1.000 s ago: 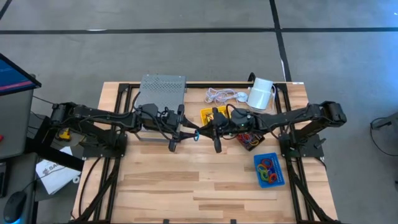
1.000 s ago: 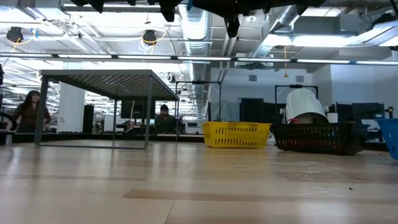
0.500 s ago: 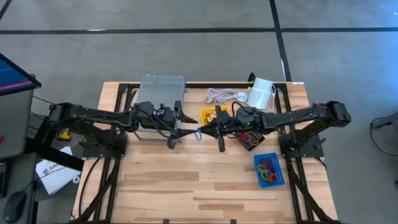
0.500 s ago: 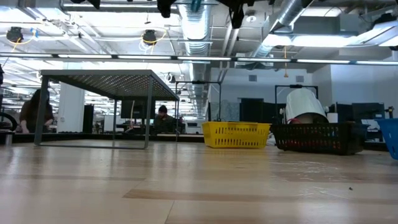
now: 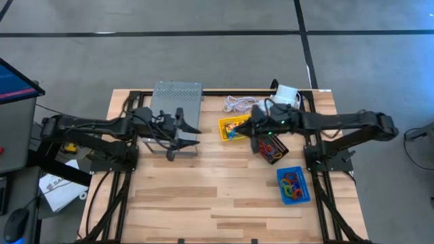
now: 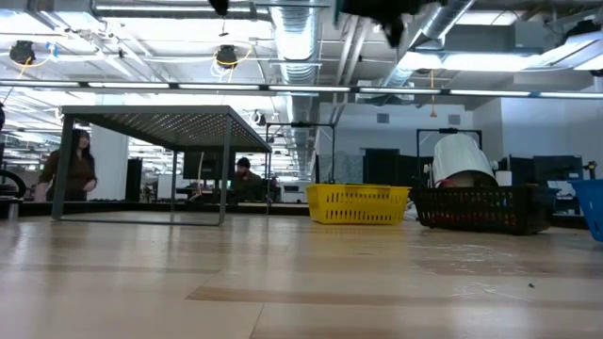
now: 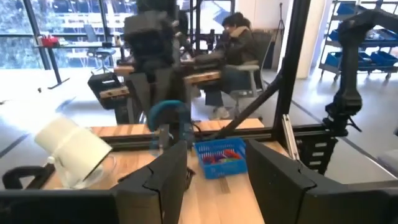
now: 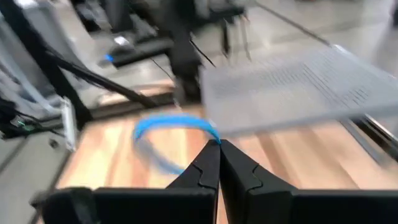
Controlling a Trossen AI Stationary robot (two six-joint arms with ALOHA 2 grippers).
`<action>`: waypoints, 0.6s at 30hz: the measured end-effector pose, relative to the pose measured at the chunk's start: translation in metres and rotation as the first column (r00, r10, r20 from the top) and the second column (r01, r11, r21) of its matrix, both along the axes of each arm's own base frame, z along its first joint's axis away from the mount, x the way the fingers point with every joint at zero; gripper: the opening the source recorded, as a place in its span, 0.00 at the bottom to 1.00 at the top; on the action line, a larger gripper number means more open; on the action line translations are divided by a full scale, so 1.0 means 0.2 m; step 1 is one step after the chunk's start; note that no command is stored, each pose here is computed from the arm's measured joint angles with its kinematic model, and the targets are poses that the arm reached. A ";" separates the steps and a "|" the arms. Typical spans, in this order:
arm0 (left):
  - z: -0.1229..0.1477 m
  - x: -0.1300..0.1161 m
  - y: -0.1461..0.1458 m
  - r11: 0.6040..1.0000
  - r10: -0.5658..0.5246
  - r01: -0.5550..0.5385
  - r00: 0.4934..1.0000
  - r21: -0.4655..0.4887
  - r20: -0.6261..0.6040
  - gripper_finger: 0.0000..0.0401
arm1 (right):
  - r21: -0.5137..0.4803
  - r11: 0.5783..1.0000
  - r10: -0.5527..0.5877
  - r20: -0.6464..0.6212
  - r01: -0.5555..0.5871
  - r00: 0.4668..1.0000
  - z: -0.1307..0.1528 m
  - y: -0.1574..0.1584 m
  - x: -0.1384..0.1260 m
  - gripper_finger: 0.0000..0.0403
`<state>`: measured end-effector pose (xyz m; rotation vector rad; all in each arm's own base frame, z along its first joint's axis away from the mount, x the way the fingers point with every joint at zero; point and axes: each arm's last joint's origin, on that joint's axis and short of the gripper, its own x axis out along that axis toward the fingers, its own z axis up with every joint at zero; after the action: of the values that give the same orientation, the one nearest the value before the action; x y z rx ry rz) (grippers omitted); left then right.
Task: Pick & Place Office Desk Supplies
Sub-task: Put the blue rubber band into the black bin
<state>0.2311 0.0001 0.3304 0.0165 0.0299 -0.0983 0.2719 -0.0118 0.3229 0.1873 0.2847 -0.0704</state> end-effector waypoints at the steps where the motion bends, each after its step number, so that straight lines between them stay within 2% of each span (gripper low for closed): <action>1: 0.01 -0.03 0.00 1.000 0.000 0.000 1.000 0.000 0.001 0.39 | 0.006 1.000 -0.015 -0.029 0.015 0.999 0.01 -0.02 -0.04 0.00; 5: 0.02 -0.12 0.00 1.000 0.001 -0.003 0.998 -0.030 -0.060 0.39 | 0.050 0.993 -0.092 -0.181 0.103 0.979 0.01 -0.07 -0.20 0.00; 7: 0.01 -0.15 0.00 0.999 0.001 -0.006 0.995 -0.046 -0.103 0.39 | 0.052 0.984 -0.151 -0.281 0.172 0.948 -0.01 -0.09 -0.28 0.00; 13: -0.03 -0.17 0.00 0.997 0.001 -0.018 0.979 -0.079 -0.202 0.39 | 0.042 0.943 -0.255 -0.545 0.330 0.799 -0.09 -0.09 -0.45 0.00; 18: -0.05 -0.13 0.00 0.997 0.001 -0.020 0.973 -0.079 -0.230 0.39 | 0.007 0.918 -0.288 -0.675 0.397 0.679 -0.16 -0.06 -0.49 0.00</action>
<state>0.2042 -0.0003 0.3194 -0.0763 0.2573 -0.0904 0.1749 -0.0242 0.2913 0.3700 0.9807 -0.5059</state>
